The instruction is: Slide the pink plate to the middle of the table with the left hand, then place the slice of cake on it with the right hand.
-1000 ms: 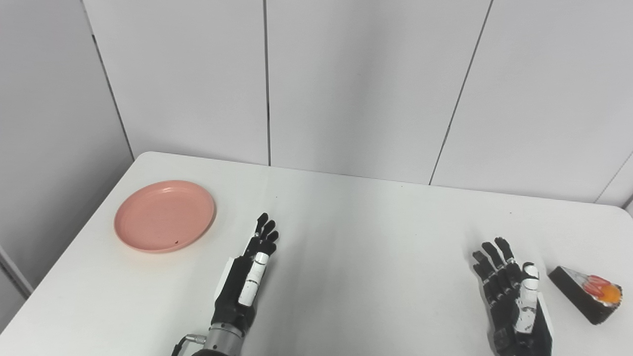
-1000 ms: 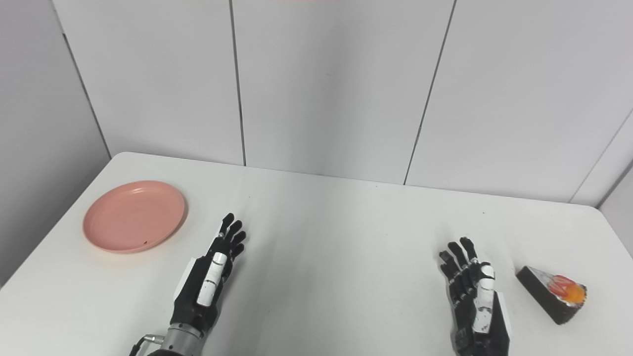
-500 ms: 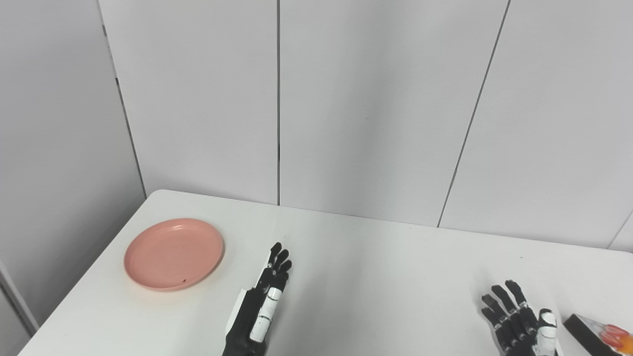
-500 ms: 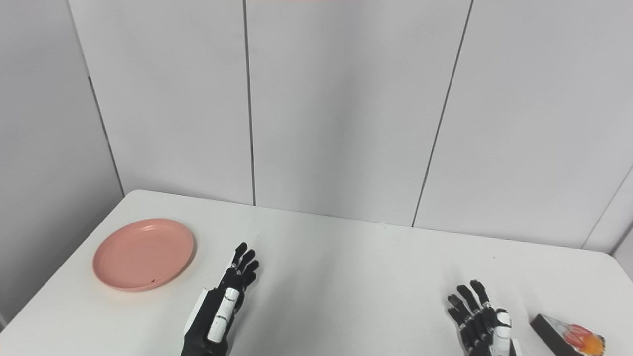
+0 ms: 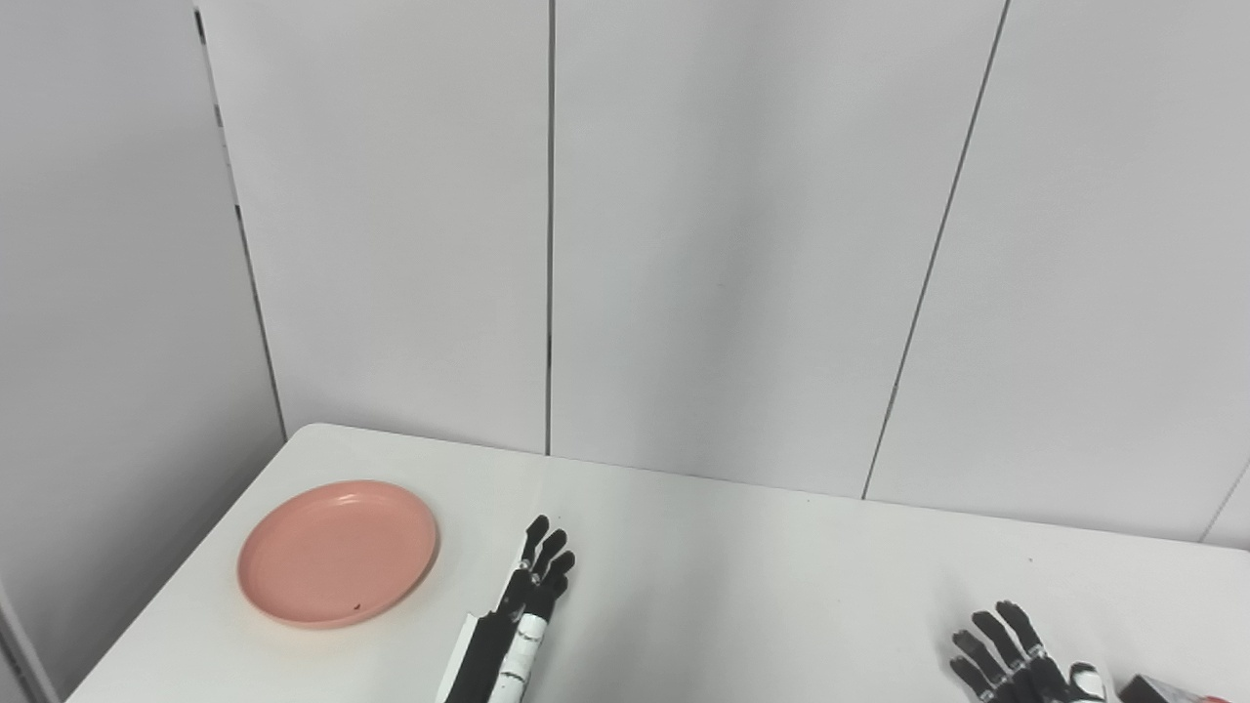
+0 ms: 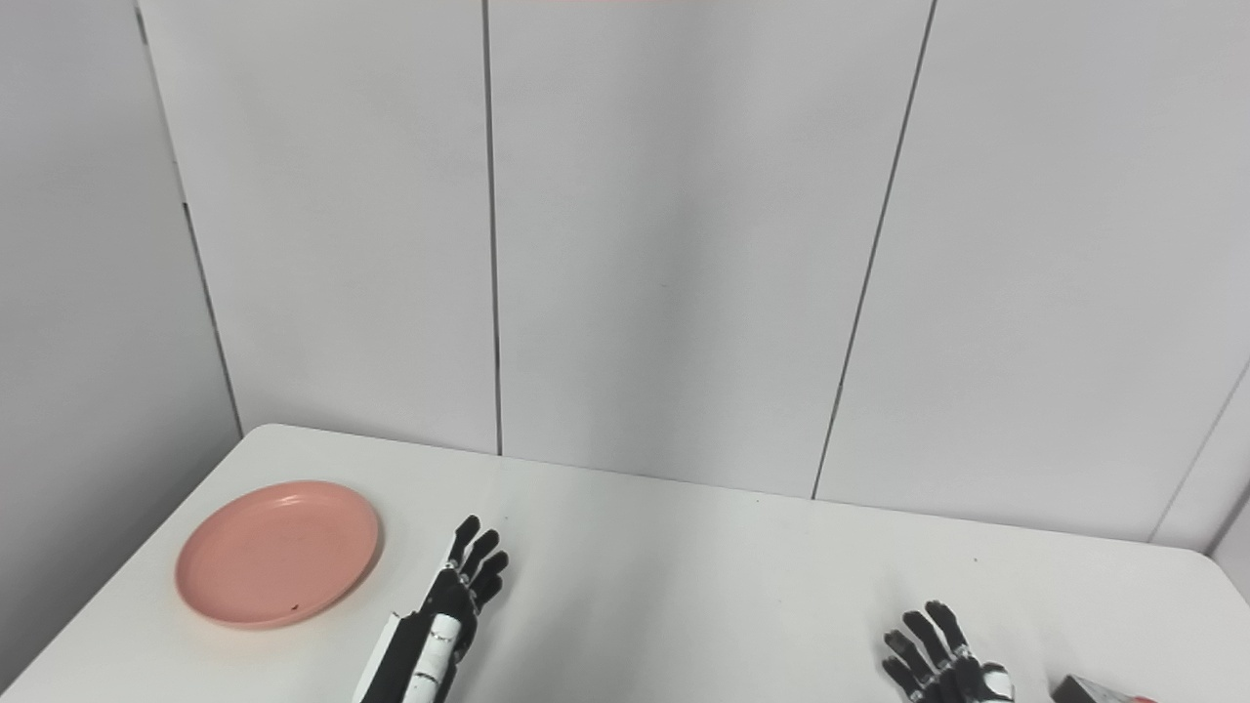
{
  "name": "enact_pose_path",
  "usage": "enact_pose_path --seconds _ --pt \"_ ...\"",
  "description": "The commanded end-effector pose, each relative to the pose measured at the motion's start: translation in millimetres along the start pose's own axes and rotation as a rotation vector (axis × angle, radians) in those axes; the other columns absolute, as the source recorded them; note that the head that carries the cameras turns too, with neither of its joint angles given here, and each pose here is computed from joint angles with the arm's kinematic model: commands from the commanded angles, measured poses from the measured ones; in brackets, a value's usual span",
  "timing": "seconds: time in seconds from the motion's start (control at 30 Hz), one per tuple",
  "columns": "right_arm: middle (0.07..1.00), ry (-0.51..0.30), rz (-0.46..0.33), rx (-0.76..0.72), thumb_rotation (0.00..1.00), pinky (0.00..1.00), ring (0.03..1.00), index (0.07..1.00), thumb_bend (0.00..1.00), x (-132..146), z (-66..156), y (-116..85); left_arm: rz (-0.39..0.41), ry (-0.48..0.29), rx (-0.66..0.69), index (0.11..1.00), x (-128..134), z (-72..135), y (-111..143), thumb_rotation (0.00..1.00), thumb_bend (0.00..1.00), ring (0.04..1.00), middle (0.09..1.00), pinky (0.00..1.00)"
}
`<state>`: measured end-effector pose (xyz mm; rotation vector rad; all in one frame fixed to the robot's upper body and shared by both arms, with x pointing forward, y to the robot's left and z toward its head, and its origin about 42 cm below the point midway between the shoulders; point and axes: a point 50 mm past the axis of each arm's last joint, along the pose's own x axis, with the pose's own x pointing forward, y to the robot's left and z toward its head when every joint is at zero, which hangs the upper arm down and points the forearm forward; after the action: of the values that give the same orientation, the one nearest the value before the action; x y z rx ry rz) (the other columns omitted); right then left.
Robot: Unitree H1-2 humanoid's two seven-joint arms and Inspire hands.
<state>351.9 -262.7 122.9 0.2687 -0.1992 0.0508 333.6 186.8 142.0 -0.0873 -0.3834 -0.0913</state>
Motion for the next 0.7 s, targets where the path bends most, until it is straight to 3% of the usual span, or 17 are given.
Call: enact_pose_path --seconds 0.0,0.1,0.3,0.5,0.67 --pt "0.893 0.069 -0.038 0.016 0.97 0.89 0.857 0.904 0.94 -25 -27 -3 0.033 -0.098 0.002 1.0 8 17 7 0.89 0.83 0.94 0.958 0.96" --pt "0.889 0.076 -0.043 -0.002 0.99 0.89 0.856 0.9 0.94 -25 -27 0 0.089 -0.2 0.05 0.986 34 42 28 0.91 0.84 0.926 0.945 0.91" --pt "0.872 0.074 -0.047 0.016 0.97 0.85 0.83 0.878 0.94 -26 -28 4 0.197 -0.325 0.147 0.903 75 86 77 0.9 0.84 0.887 0.902 0.85" --pt "0.845 0.067 -0.051 0.016 0.94 0.8 0.804 0.849 0.96 -27 -28 4 0.303 -0.357 0.198 0.826 101 115 125 0.86 0.9 0.849 0.863 0.8" --pt "0.843 0.07 -0.05 0.012 0.94 0.79 0.801 0.852 0.96 -28 -28 3 0.361 -0.362 0.239 0.819 112 122 167 0.87 0.86 0.853 0.849 0.78"
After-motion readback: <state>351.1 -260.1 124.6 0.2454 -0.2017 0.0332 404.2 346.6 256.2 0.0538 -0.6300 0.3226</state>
